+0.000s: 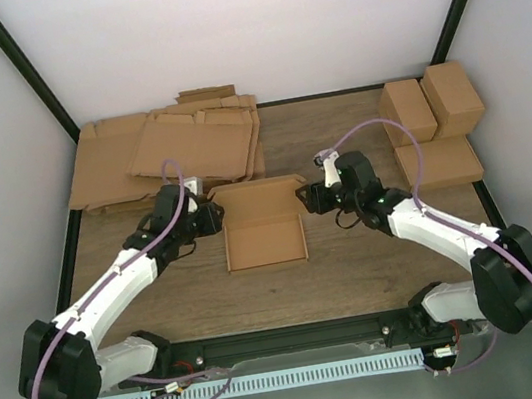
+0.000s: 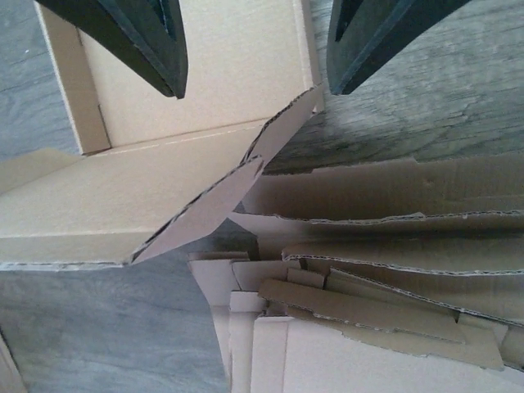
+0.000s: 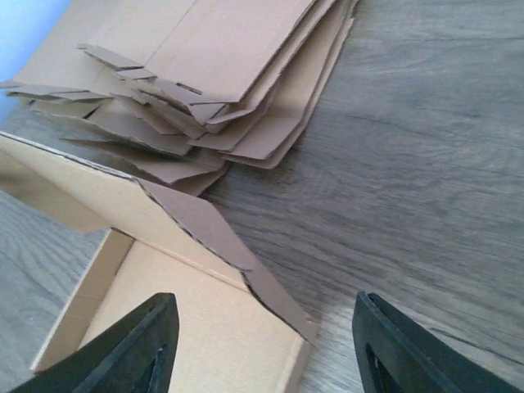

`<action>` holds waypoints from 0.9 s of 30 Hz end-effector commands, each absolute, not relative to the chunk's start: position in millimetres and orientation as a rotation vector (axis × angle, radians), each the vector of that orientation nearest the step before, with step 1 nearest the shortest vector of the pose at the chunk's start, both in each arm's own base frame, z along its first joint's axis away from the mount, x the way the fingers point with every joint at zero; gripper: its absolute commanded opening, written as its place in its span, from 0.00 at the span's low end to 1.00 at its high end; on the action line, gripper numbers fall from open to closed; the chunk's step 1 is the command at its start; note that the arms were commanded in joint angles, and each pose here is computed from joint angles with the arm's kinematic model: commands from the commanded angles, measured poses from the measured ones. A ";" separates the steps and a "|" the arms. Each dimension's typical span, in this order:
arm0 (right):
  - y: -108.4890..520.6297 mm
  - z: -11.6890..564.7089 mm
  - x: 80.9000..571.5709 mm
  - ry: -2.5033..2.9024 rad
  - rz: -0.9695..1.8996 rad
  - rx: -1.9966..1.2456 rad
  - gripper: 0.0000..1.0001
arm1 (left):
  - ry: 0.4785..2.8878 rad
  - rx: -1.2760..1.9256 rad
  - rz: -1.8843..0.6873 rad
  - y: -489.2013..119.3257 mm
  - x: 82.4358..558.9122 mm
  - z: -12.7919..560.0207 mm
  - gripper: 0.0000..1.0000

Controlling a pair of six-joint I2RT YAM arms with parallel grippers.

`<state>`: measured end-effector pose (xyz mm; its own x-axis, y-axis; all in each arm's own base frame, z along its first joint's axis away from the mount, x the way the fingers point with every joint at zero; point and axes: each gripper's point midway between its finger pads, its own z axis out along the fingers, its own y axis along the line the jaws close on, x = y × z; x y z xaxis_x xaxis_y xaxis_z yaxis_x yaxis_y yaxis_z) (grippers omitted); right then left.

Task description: Fold the paper box

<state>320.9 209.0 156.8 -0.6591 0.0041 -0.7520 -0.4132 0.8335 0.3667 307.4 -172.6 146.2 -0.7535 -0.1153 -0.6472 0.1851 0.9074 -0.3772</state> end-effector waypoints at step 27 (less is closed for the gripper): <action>242.2 176.5 337.2 2.186 0.663 -0.326 0.05 | 2.374 0.116 -0.527 -181.2 323.7 146.9 0.12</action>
